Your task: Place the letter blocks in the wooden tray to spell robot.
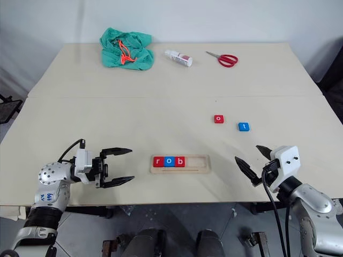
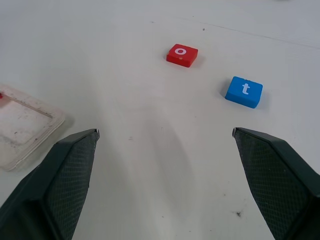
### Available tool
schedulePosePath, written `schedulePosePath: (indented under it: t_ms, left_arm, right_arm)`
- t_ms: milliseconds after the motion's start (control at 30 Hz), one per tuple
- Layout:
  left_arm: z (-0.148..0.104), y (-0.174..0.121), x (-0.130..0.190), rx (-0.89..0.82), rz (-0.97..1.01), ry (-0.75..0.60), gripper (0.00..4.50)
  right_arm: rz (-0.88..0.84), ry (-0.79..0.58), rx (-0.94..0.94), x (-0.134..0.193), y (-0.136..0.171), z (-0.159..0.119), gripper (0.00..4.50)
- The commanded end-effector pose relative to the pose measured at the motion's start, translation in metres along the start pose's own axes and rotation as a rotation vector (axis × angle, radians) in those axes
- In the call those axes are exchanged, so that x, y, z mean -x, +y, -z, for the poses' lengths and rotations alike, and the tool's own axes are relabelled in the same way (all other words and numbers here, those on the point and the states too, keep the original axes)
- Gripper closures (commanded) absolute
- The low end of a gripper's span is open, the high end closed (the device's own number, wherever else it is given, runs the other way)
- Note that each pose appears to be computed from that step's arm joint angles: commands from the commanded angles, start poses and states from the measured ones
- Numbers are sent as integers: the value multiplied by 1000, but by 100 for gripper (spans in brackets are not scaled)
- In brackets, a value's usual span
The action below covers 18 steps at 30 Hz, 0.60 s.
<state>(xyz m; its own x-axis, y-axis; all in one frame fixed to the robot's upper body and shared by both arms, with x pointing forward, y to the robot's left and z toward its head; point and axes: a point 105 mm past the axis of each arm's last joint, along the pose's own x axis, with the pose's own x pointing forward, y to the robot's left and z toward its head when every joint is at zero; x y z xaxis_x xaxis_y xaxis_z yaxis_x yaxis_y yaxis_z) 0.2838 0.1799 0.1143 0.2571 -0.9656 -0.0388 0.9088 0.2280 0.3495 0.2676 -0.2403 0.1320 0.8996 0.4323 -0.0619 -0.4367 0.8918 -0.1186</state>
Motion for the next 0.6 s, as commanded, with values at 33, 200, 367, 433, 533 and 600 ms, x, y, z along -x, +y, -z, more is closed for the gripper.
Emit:
schedulePosePath:
  t_ms: [33, 200, 367, 433, 533, 600]
  left_arm:
    - [-5, 2, 6, -19, -9, 0, 0]
    - [-6, 1, 6, -18, -9, 0, 0]
    - [-7, 0, 6, -18, -10, -3, 0]
    - [-7, -1, 6, -18, -10, -5, 0]
    - [-8, -3, 9, -17, -15, -5, 0]
    - [-8, -4, 11, -17, -21, -1, 0]
  right_arm:
    - [-23, -30, 24, 2, 4, -8, 3]
    - [-29, -31, 17, 1, 3, -7, 3]
    - [-37, -29, 4, 0, 2, -5, 3]
    - [-27, -32, 4, -4, -1, -6, 3]
    - [-9, -24, -3, -18, -3, -9, 3]
    - [-5, -23, -10, -29, -3, -12, 3]
